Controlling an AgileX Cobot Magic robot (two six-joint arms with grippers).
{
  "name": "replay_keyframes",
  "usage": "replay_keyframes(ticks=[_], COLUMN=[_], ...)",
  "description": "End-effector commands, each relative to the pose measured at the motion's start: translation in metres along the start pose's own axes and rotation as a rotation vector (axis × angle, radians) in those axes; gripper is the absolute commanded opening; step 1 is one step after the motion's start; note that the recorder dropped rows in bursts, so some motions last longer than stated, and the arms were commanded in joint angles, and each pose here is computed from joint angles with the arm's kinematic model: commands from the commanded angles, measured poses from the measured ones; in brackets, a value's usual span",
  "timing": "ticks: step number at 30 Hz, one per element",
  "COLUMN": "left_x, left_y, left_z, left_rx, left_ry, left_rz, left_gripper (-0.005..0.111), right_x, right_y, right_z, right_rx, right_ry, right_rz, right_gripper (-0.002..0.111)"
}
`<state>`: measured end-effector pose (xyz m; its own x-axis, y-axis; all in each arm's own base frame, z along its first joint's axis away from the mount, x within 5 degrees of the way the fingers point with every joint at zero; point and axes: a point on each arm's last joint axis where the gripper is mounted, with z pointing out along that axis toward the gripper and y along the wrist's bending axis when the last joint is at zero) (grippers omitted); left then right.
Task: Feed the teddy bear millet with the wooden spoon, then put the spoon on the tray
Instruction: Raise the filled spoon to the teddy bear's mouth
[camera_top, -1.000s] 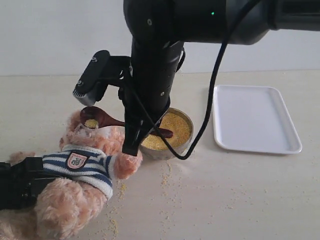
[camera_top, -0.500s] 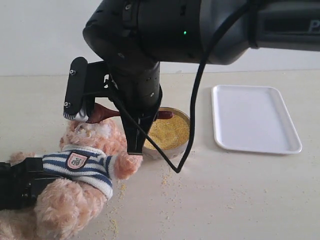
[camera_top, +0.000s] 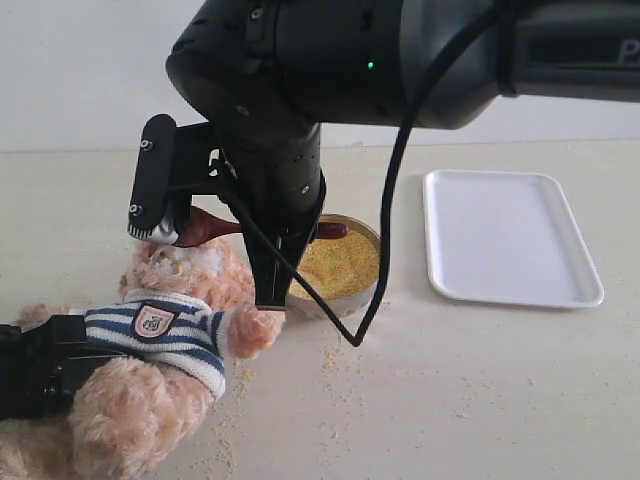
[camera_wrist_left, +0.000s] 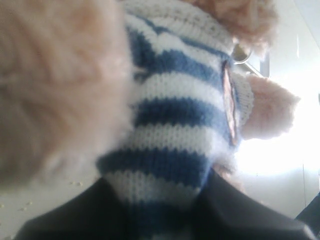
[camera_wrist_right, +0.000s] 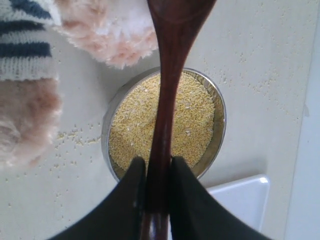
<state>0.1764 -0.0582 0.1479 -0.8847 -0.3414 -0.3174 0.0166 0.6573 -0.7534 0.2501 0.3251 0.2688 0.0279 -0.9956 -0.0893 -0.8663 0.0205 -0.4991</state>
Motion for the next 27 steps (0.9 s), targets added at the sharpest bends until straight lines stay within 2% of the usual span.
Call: replay_keyframes(ticks=[1, 7, 15, 23, 27], left_x=[-0.001, -0.001, -0.001, -0.001, -0.001], left_y=[-0.004, -0.004, -0.004, -0.004, -0.004], left_z=[0.001, 0.001, 0.001, 0.001, 0.001], left_rx=[0.028, 0.028, 0.028, 0.028, 0.028], left_ry=[-0.004, -0.004, -0.004, -0.004, -0.004], left_rz=[0.008, 0.008, 0.008, 0.015, 0.015], left_gripper=[0.005, 0.005, 0.005, 0.005, 0.005], right_x=[0.001, 0.0, -0.014, -0.008, 0.008], right_y=[-0.002, -0.002, 0.007, 0.001, -0.019], right_z=[-0.003, -0.007, -0.019, -0.022, -0.027], right_rx=[0.01, 0.036, 0.16, 0.19, 0.19], right_ry=[0.002, 0.003, 0.023, 0.057, 0.013], right_rz=[0.013, -0.048, -0.153, -0.088, 0.063], right_gripper=[0.0, 0.0, 0.0, 0.0, 0.0])
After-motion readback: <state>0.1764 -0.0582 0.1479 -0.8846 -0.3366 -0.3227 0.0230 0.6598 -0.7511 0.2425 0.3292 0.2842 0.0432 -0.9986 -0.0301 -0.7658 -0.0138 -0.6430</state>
